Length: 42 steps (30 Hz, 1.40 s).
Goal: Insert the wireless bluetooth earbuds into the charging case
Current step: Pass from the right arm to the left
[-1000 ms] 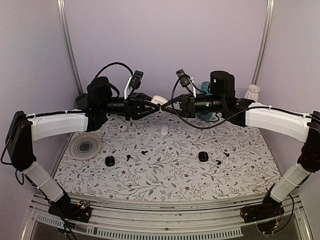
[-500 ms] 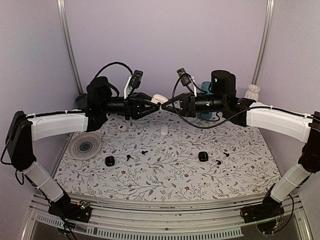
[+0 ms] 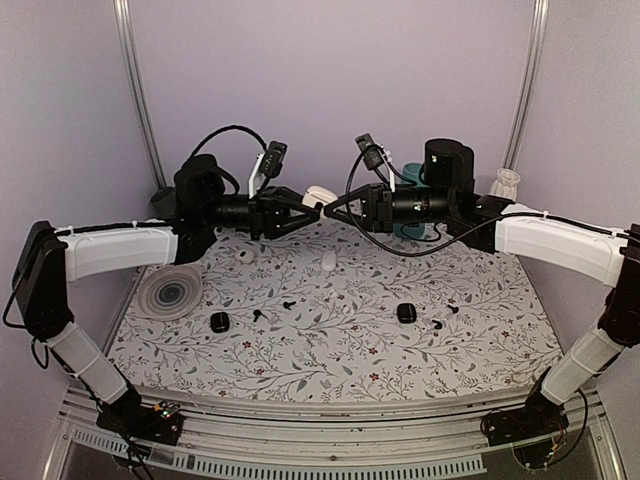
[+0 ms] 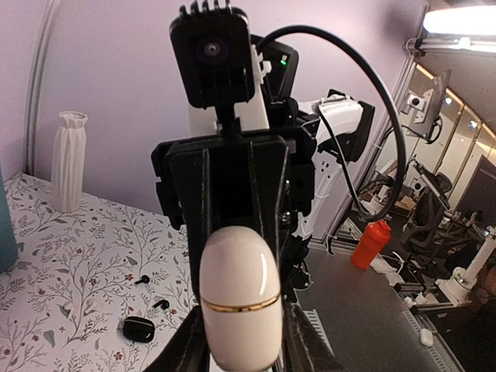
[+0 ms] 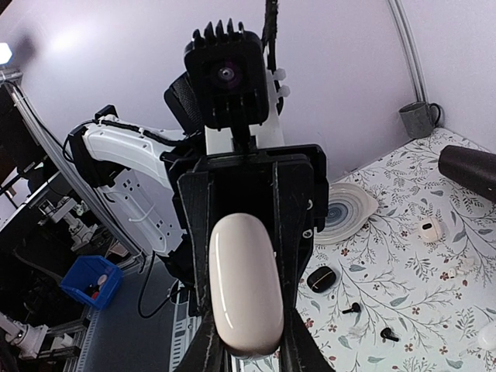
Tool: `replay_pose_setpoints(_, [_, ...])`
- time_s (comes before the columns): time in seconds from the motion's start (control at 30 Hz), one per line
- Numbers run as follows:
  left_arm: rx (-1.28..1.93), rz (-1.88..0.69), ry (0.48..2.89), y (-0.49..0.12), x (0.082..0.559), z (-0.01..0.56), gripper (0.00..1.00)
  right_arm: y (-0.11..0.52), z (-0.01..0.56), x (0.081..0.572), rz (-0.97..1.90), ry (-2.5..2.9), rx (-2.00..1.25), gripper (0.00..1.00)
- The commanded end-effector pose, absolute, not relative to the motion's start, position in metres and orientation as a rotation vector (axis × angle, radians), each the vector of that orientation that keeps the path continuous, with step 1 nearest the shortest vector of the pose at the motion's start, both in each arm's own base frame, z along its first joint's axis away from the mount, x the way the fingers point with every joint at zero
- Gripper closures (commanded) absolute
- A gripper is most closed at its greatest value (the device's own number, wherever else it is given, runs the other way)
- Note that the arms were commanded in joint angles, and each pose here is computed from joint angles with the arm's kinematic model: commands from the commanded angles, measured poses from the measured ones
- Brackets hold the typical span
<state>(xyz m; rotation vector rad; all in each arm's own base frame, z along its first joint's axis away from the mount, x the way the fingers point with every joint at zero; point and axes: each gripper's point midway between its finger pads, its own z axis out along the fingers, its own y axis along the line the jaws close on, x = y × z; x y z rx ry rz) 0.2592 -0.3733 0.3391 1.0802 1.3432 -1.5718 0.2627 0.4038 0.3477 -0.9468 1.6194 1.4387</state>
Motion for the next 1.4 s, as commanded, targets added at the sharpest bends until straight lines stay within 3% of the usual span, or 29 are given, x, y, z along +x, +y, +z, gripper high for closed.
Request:
replay_pose_setpoints(0.0, [1.102,-1.592,1.317,-0.377,0.253,0.341,0.68,0.403,0.365,0.260,1.439,1.563,-0.953,0.96])
replay_pose_setpoints(0.4, [1.085,-1.592,1.321,-0.377,0.256,0.342,0.72,0.405,0.359,0.262,1.446,1.585,-0.956,0.96])
replay_pose_setpoints(0.67, [1.078,-1.596,1.310,-0.376,0.257,0.346,0.65,0.408,0.357,0.264,1.447,1.602,-0.960,0.96])
replay_pose_setpoints(0.77, [1.078,-1.595,1.307,-0.376,0.257,0.346,0.72,0.407,0.356,0.265,1.443,1.607,-0.956,0.96])
replay_pose_setpoints(0.87, [1.067,-1.594,1.306,-0.374,0.258,0.346,0.64,0.408,0.355,0.265,1.446,1.611,-0.958,0.96])
replay_pose_setpoints(0.97, [1.074,-1.598,1.305,-0.375,0.258,0.345,0.74,0.407,0.357,0.266,1.441,1.610,-0.953,0.96])
replay_pose_setpoints(1.37, [1.067,-1.597,1.291,-0.371,0.258,0.348,0.66,0.407,0.355,0.266,1.438,1.622,-0.951,0.96])
